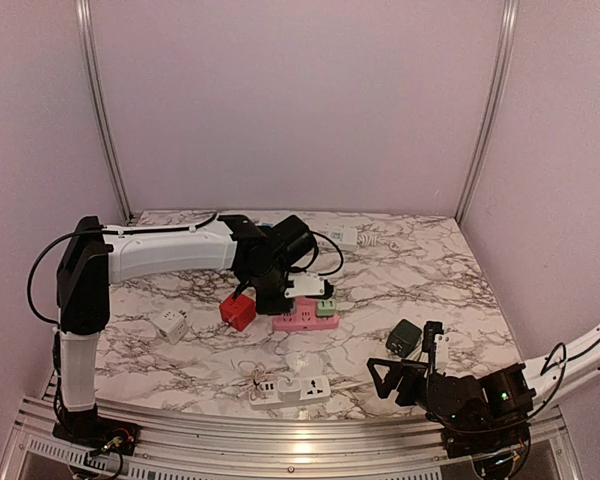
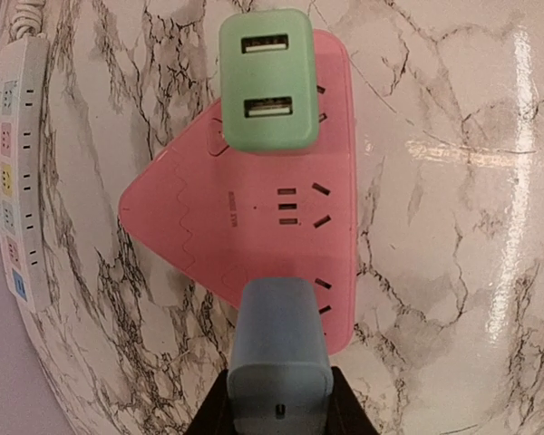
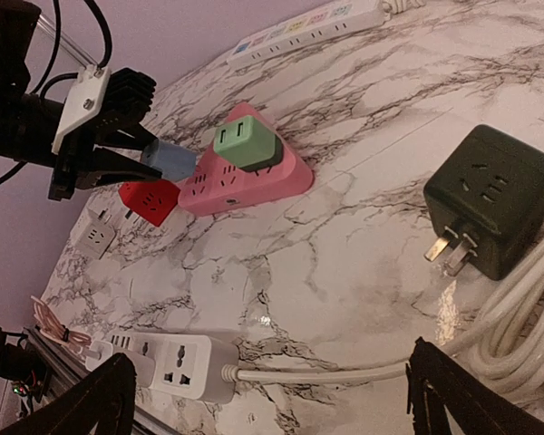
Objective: Insert the plug
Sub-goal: Insert the plug into the socket slot, then press the plug into the socket slot.
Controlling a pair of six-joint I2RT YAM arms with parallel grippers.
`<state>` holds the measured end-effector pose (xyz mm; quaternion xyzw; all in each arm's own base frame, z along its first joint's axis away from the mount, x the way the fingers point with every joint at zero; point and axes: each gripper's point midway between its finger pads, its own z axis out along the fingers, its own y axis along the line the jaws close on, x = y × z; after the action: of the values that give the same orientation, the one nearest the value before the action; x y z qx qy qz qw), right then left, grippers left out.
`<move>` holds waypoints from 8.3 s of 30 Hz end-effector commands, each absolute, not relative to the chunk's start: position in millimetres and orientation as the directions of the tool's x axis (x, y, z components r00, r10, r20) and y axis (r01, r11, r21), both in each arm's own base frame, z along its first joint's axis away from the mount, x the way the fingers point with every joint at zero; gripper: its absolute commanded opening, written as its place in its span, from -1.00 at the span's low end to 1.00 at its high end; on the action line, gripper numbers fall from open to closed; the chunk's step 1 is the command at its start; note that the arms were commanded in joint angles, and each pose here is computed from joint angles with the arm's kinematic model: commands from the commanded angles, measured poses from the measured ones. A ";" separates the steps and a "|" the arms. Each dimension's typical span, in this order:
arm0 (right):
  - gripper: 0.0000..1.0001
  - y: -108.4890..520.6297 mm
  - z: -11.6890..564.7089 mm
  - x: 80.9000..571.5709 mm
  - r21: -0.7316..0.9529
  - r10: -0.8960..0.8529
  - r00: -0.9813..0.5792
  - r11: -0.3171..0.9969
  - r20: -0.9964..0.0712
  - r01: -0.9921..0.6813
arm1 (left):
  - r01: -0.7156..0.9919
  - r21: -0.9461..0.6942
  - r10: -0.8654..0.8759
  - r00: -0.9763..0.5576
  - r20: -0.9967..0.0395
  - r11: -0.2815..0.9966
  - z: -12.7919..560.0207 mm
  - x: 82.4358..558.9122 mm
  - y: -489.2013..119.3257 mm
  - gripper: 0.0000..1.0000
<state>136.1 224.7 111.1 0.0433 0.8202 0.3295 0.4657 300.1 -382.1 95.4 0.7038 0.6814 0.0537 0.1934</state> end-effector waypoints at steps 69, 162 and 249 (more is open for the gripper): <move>0.97 220.1 122.1 138.2 0.624 0.435 -0.537 0.745 -0.722 -0.236 | 0.998 -0.005 0.996 0.060 0.065 -0.060 -6.9 264.1 -353.9 -1.00; 0.97 218.9 117.2 134.9 0.652 0.443 -0.561 0.717 -0.699 -0.247 | 0.976 0.198 0.952 0.146 -0.270 -0.094 133.3 202.2 -435.2 0.07; 0.97 219.1 117.5 135.3 0.653 0.446 -0.556 0.715 -0.701 -0.250 | 0.974 0.222 0.969 0.086 -0.230 -0.034 75.0 238.5 -429.4 -0.04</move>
<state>136.4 216.1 113.2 0.0644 0.8029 0.3673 0.4650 231.2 -444.3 98.9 0.7212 0.6644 -0.0324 0.1933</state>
